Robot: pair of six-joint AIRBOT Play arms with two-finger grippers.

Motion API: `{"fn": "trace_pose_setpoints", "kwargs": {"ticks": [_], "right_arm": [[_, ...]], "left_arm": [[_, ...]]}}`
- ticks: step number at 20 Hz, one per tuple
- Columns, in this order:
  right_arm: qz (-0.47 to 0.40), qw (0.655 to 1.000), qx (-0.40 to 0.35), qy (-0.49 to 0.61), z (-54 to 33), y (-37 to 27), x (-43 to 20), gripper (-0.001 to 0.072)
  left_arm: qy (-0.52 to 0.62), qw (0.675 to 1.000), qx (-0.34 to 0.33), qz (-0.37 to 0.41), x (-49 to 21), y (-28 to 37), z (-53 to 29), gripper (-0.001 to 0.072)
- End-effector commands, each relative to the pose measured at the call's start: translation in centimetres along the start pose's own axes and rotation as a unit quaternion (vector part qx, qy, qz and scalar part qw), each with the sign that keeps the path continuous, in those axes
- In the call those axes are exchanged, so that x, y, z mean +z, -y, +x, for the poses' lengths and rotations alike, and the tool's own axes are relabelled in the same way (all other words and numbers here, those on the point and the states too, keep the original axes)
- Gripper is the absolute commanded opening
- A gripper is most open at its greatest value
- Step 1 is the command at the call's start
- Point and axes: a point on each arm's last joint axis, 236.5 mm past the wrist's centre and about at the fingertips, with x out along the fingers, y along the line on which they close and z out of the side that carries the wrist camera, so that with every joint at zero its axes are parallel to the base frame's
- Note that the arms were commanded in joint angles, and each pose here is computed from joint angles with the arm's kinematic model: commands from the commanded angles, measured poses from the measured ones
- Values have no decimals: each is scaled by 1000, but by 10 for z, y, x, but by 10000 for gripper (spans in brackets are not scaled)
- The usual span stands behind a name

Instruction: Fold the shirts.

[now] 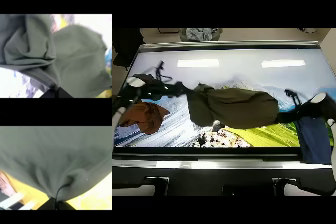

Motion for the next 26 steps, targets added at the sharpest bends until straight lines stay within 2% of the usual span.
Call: {"fn": "trace_pose_setpoints", "kwargs": {"ticks": [1,2,4,5,7,9,11,16,18,21,23,24,26], "right_arm": [[-130,968,-135,169,-160,-31,81,39],[-165,938,-192,236,-227,-53,97,40],[-222,838,-319,382,-377,-118,94,40],[-229,790,-365,436,-434,-149,75,39],[-206,724,-409,516,-504,-196,26,39],[-208,701,-419,538,-520,-222,-6,39],[-210,698,-422,539,-521,-229,-19,39],[-203,725,-416,510,-505,-216,-13,39],[-196,752,-406,482,-487,-198,0,39],[-172,832,-363,381,-423,-141,39,39],[-158,913,-285,246,-334,-90,61,38],[-154,941,-238,182,-287,-70,71,38],[-133,968,-198,81,-192,-21,94,38]], "left_arm": [[163,979,-5,123,67,101,-136,26],[221,961,-3,166,78,140,-189,26],[335,909,15,249,77,218,-297,25],[383,881,28,276,64,252,-343,26],[446,843,50,297,34,297,-398,26],[481,823,54,298,10,320,-423,26],[498,815,67,290,-4,326,-435,26],[503,810,66,292,-12,335,-441,25],[482,828,67,279,-9,325,-431,25],[386,881,139,235,9,251,-390,25],[281,929,166,173,22,180,-344,26],[228,948,166,145,27,143,-317,26],[137,973,154,107,29,76,-252,26]]}}
